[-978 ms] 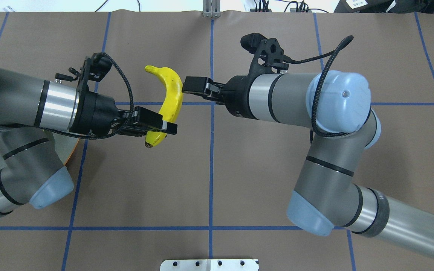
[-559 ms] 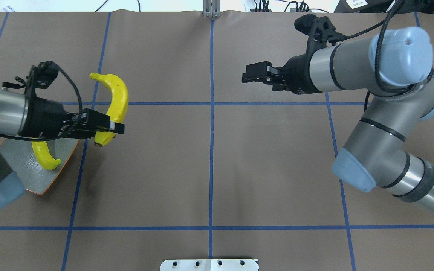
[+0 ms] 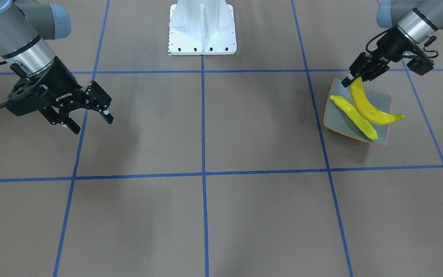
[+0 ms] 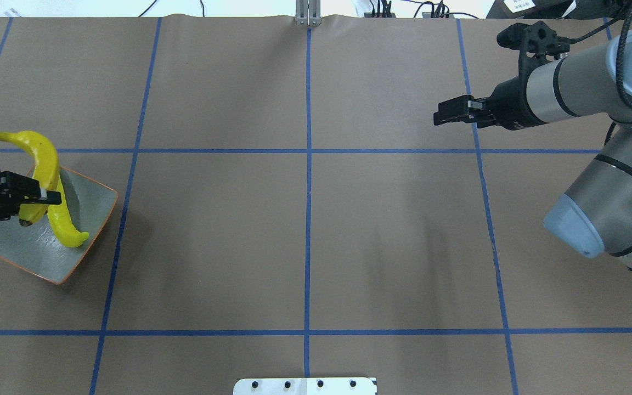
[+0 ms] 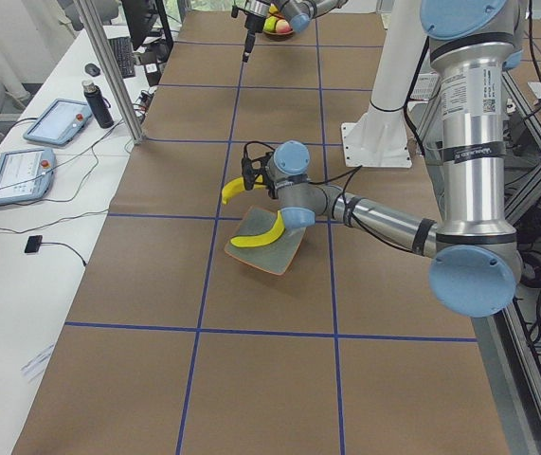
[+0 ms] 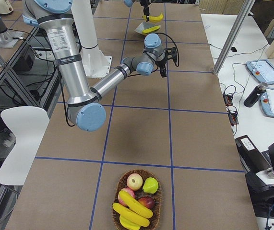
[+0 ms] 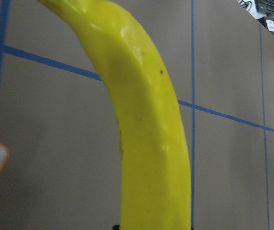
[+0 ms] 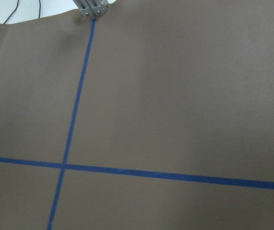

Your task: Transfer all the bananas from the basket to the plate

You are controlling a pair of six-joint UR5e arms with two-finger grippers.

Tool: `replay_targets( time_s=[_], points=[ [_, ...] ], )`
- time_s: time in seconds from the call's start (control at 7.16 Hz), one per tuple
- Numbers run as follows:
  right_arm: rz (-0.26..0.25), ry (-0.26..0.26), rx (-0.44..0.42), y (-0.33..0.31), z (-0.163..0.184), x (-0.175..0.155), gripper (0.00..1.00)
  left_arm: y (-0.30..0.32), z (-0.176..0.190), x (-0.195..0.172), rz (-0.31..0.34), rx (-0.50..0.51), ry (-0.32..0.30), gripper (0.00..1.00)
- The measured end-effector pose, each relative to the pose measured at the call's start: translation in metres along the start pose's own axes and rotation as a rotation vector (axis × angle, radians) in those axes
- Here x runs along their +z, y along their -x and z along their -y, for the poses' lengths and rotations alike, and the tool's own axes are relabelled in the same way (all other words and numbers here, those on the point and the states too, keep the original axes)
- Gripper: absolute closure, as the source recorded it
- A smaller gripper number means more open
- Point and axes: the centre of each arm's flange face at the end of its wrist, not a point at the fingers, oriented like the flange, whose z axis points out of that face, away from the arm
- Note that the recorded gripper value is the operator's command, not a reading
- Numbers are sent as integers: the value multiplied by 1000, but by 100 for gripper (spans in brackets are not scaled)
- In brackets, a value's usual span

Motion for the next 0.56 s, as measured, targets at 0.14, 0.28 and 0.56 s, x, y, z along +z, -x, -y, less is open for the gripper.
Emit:
replay_targets(
  time_s=[0.14,0.28,0.56],
  points=[
    [-21,8,-30,-18,3,0,0,29,-6,-6,49,-8,1,100],
    [-32,29,-70,-40,9,-2,0,52,-8,-5,90,1,6,87],
    [-33,74,-124,-92,20,-22,0,78,-7,5,136,24,20,62]
  ],
)
